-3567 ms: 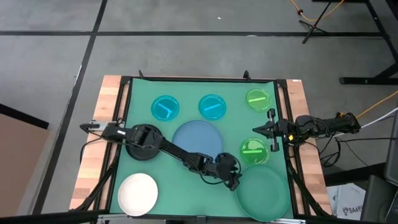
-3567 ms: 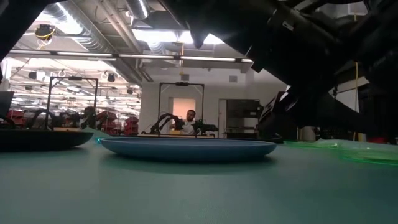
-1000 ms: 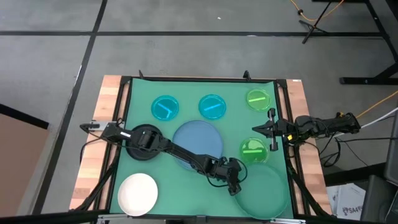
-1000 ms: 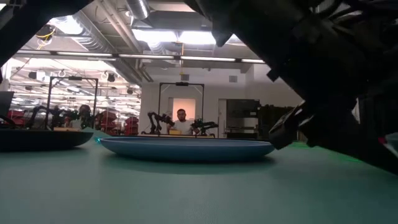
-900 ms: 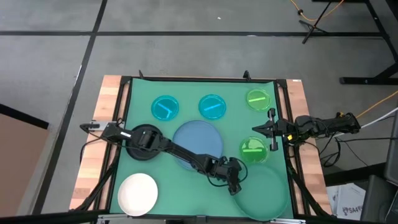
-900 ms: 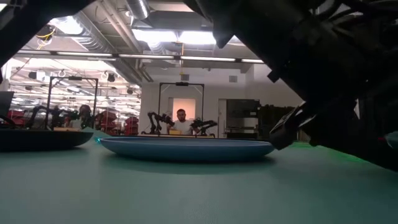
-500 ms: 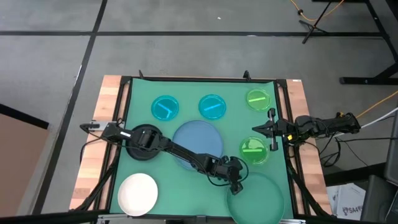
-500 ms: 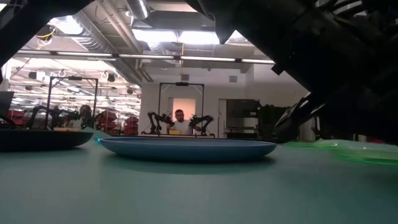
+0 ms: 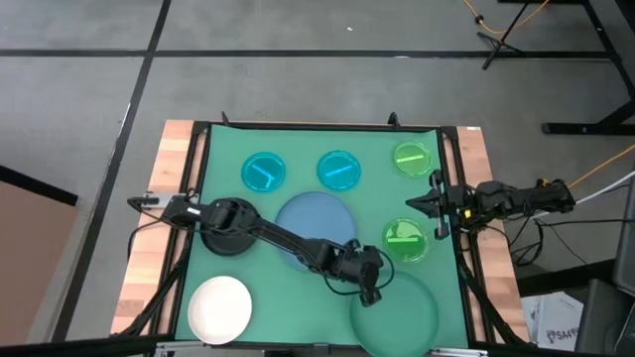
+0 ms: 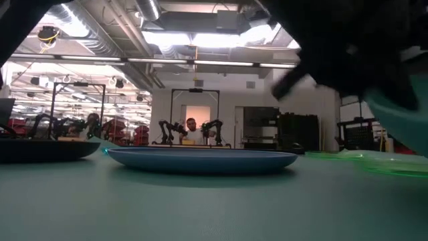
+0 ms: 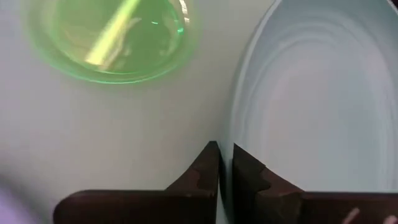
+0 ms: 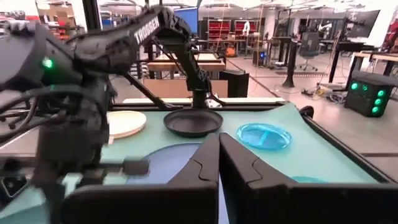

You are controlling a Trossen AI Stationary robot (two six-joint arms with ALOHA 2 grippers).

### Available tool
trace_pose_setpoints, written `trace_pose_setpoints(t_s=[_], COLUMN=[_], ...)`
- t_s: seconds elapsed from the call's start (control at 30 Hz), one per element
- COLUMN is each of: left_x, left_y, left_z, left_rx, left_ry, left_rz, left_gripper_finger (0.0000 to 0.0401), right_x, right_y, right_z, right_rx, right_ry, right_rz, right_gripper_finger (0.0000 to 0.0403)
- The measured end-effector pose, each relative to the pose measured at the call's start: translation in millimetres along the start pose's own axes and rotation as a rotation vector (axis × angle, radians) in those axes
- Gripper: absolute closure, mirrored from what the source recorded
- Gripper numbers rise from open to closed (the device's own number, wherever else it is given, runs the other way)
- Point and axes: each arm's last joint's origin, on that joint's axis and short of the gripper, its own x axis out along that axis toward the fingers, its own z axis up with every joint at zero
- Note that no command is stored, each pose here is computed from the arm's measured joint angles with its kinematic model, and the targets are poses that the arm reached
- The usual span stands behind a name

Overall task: Stack plastic plates
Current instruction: Stack the green plate on the light blue plate

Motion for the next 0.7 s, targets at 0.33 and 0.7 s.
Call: trace_pose_setpoints(t_s=[0.33, 0.7], left_x=[-43.5, -86.7], left_y=[3.0, 8.0], left_z=[12.2, 22.9], left_rx=[0.055, 0.111], left_ry=[0.018, 0.031], left_rz=[0.14, 0.246], left_gripper_finger=[0.0392, 0.0392], right_x=[-1.2, -1.1], right_y=[-0.2, 0.0], right_z=[1.9, 1.7], right_rx=[0.041, 0.046], right_ry=[0.013, 0.016], right_rz=[0.001, 0.008], right_gripper_finger=[0.0402, 0.0402])
